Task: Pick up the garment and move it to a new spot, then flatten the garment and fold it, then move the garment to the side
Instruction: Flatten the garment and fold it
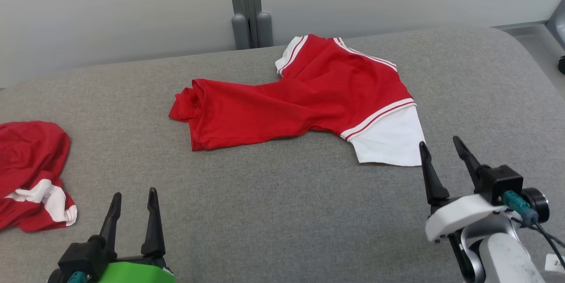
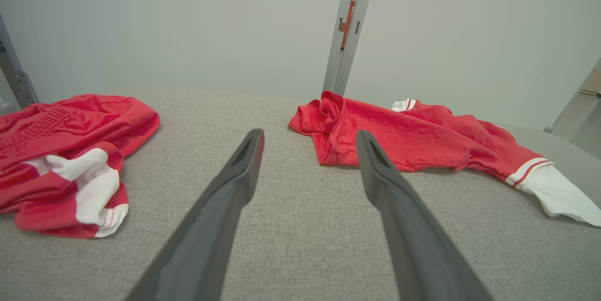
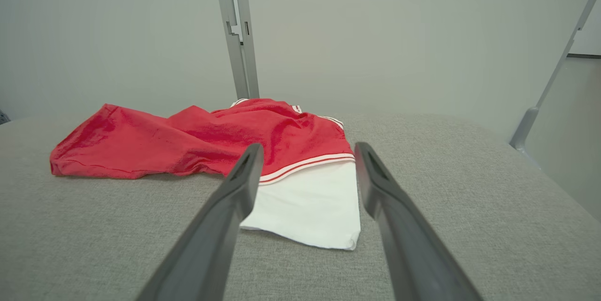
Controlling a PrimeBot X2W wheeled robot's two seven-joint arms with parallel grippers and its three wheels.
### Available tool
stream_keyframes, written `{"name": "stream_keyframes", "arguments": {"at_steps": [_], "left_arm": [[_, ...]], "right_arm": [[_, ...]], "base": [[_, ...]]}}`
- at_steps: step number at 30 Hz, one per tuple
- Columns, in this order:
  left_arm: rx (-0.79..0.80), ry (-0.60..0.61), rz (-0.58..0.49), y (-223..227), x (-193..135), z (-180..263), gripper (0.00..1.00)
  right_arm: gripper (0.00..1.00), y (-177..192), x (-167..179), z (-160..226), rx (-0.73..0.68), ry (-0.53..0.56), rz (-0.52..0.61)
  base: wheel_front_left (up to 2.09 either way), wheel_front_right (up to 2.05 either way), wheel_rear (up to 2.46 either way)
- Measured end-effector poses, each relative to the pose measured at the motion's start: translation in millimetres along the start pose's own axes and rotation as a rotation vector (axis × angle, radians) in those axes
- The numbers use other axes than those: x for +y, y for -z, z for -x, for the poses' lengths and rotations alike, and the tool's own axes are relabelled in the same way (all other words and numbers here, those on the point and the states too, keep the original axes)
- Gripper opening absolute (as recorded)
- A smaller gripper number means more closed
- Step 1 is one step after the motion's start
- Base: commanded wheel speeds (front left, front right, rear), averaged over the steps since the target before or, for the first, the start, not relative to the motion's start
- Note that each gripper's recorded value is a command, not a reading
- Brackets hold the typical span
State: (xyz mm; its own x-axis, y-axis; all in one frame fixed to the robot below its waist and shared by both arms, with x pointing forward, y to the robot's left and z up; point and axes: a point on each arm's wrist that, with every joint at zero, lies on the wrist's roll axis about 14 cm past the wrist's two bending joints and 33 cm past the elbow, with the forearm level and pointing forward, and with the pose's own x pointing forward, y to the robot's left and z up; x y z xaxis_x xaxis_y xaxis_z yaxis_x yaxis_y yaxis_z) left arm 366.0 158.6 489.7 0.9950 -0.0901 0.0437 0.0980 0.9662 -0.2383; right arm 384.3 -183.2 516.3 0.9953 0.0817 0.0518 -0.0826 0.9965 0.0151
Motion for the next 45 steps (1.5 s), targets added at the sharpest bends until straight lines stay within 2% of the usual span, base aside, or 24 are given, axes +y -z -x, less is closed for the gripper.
{"name": "stream_keyframes", "arguments": {"at_steps": [4,6,15,21,26,33,42,43,44,45], "left_arm": [[0.005,0.025,0.000,2.4,-7.6,-13.4,1.00],[0.016,0.043,-0.009,5.9,-12.2,-25.0,1.00],[0.221,0.093,-0.055,50.2,-19.6,-87.6,1.00],[0.351,0.098,-0.064,81.1,-20.0,-115.4,1.00],[0.402,0.131,-0.072,100.7,-28.6,-131.7,1.00],[0.464,0.107,-0.104,130.3,-28.5,-136.5,1.00],[0.435,0.103,-0.137,125.3,-27.7,-141.3,1.00],[0.441,0.104,-0.140,126.3,-27.3,-140.4,0.97],[0.457,0.106,-0.145,129.0,-27.2,-138.8,0.55],[0.464,0.108,-0.147,130.5,-27.4,-137.9,0.45]], "right_arm": [[1.00,-16.3,-7.7,-21.4,-0.016,-0.001,0.013],[1.00,-12.8,-10.9,-31.1,0.032,-0.004,0.025],[1.00,58.6,-36.4,-57.2,0.452,0.051,-0.035],[1.00,98.4,-46.5,-59.2,0.605,0.087,-0.069],[1.00,123.5,-45.8,-60.0,0.663,0.087,-0.063],[1.00,146.9,-41.2,-61.7,0.697,0.086,-0.080],[1.00,154.0,-33.4,-57.9,0.730,0.069,-0.079],[1.00,154.0,-32.9,-57.5,0.732,0.066,-0.079],[1.00,154.4,-31.8,-56.9,0.738,0.064,-0.080],[1.00,154.6,-31.2,-56.8,0.741,0.062,-0.081]], "base": [[0.00,0.00,0.00],[0.00,0.00,0.00],[0.00,0.00,0.00],[0.00,0.00,0.00],[0.00,0.00,0.00],[0.00,0.00,0.00],[0.00,0.00,0.00],[0.00,0.00,0.00],[0.00,0.00,0.00],[0.00,0.00,0.00]]}}
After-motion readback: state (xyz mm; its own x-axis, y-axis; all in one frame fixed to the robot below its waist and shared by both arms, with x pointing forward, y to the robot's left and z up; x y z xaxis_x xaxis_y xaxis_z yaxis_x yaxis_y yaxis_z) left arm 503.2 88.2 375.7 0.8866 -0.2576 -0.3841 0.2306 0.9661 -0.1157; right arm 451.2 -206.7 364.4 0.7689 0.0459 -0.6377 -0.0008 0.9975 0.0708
